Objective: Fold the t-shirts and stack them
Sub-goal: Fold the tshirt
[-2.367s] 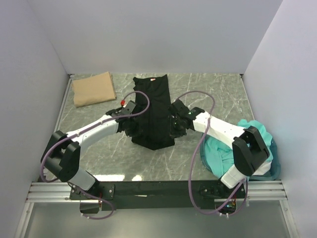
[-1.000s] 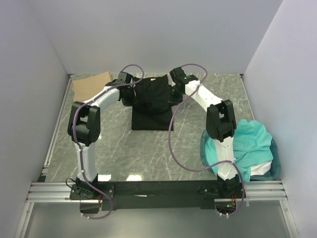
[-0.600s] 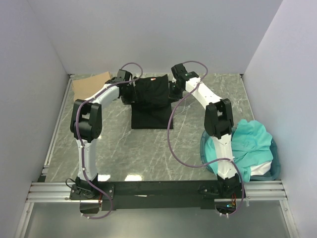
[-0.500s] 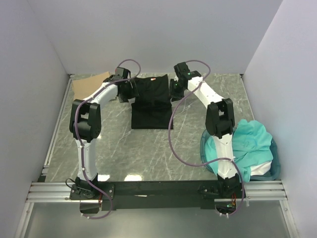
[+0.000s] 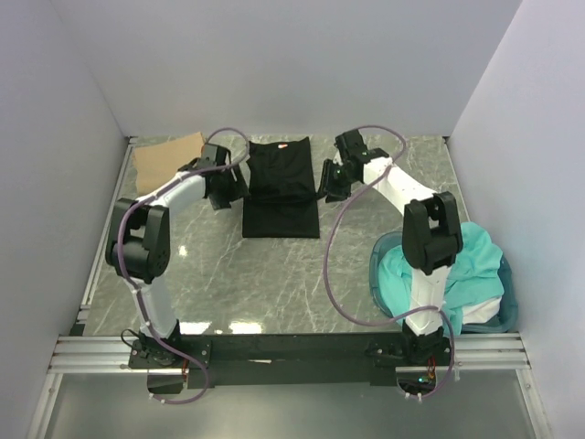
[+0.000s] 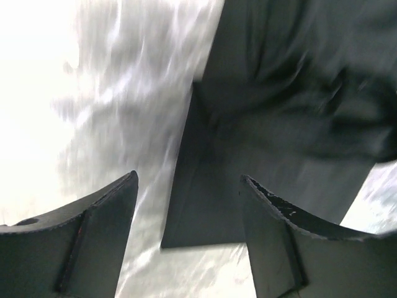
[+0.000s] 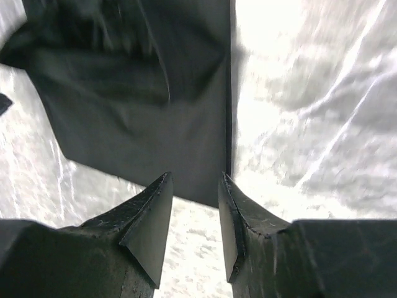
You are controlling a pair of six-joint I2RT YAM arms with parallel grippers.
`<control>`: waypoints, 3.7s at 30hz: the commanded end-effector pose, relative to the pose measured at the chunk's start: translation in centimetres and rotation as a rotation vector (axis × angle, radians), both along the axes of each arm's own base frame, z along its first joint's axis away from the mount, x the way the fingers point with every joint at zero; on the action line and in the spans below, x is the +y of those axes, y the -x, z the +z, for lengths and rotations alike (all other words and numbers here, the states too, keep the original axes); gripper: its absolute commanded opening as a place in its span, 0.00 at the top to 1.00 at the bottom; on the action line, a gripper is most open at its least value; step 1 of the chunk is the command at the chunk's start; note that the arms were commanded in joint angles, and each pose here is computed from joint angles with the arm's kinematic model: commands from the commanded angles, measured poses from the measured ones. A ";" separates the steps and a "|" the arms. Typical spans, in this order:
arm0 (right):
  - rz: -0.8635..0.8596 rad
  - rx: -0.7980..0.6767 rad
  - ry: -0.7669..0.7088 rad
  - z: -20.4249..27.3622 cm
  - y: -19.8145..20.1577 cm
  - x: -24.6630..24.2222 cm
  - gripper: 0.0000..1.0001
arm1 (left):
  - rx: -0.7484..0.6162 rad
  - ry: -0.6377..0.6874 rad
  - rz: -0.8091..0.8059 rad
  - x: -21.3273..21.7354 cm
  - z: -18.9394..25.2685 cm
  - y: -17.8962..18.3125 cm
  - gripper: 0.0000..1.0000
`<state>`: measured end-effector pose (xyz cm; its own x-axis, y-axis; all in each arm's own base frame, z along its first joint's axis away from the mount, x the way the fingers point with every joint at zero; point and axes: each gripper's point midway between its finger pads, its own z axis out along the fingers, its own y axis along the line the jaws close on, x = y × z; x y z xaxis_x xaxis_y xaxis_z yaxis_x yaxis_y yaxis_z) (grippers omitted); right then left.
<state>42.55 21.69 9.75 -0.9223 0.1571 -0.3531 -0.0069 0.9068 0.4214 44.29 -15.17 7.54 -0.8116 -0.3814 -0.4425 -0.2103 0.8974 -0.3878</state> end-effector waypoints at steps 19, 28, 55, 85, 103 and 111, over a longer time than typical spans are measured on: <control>0.065 0.077 -0.004 -4.2 8.3 2.0 0.59 | 0.069 0.039 -0.037 -2.1 -3.2 7.4 0.36; 0.052 0.070 0.052 -4.6 8.3 1.1 0.59 | 0.091 0.049 -0.040 -2.2 -3.9 8.0 0.40; 0.095 0.156 0.027 -7.3 8.5 2.6 0.59 | 0.162 0.061 -0.055 -2.6 -5.8 9.6 0.58; 0.088 0.029 0.046 -0.6 8.7 1.5 1.00 | 0.011 0.046 -0.067 -2.0 2.3 8.5 1.00; 0.157 -0.020 0.131 2.8 15.7 2.2 1.00 | 0.052 0.101 -0.114 -0.6 4.5 16.7 0.99; 0.174 -0.010 0.118 4.1 20.7 2.6 1.00 | 0.107 0.160 -0.138 -0.2 5.4 22.0 0.99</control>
